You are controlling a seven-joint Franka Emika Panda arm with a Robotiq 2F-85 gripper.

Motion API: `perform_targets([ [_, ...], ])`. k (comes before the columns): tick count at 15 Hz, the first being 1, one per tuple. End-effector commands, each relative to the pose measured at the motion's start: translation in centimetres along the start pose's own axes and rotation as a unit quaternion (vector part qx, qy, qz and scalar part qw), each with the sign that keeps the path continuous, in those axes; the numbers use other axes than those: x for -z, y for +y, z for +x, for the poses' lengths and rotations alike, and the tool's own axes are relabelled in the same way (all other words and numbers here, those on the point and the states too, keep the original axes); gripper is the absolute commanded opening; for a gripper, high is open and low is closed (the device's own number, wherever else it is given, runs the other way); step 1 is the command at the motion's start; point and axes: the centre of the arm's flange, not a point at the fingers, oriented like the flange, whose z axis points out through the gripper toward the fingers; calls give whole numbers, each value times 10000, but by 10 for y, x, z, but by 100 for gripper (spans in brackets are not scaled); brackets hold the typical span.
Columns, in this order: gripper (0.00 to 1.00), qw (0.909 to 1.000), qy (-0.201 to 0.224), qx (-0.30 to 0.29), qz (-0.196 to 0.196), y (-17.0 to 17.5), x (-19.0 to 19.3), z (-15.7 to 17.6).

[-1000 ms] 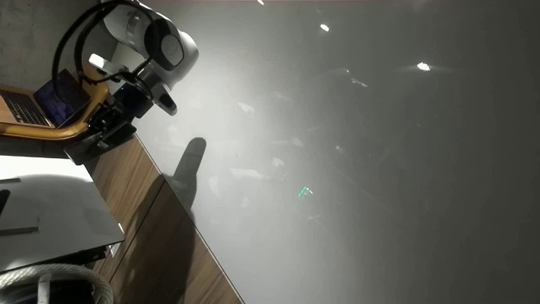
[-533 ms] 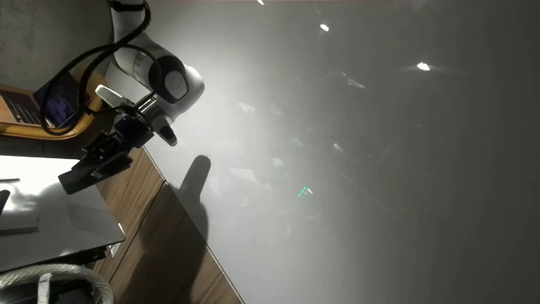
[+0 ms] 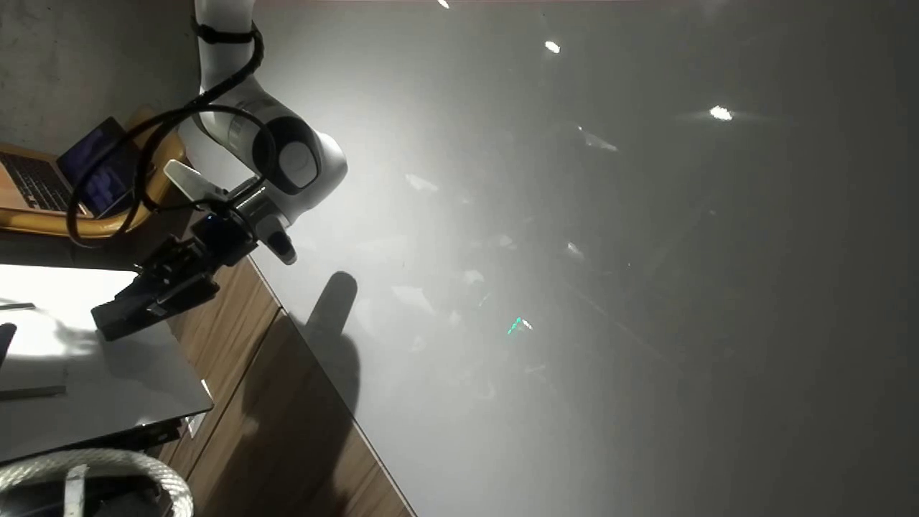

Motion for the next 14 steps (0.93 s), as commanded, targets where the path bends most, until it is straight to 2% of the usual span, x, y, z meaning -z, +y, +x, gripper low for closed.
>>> perform_targets([
  [1,29,9997,-35,54,215,2,1,7],
  [3,29,9997,-45,81,230,1,2,9],
  [4,32,9996,-53,93,245,0,1,11],
  [6,54,9995,-82,108,279,-2,0,13],
  [7,56,9995,-97,112,293,-2,-1,14],
  [9,34,9993,-130,121,337,-2,-2,16],
  [10,29,9991,-152,115,366,-2,-3,17],
  [14,29,9989,-242,110,398,-1,-11,20],
])
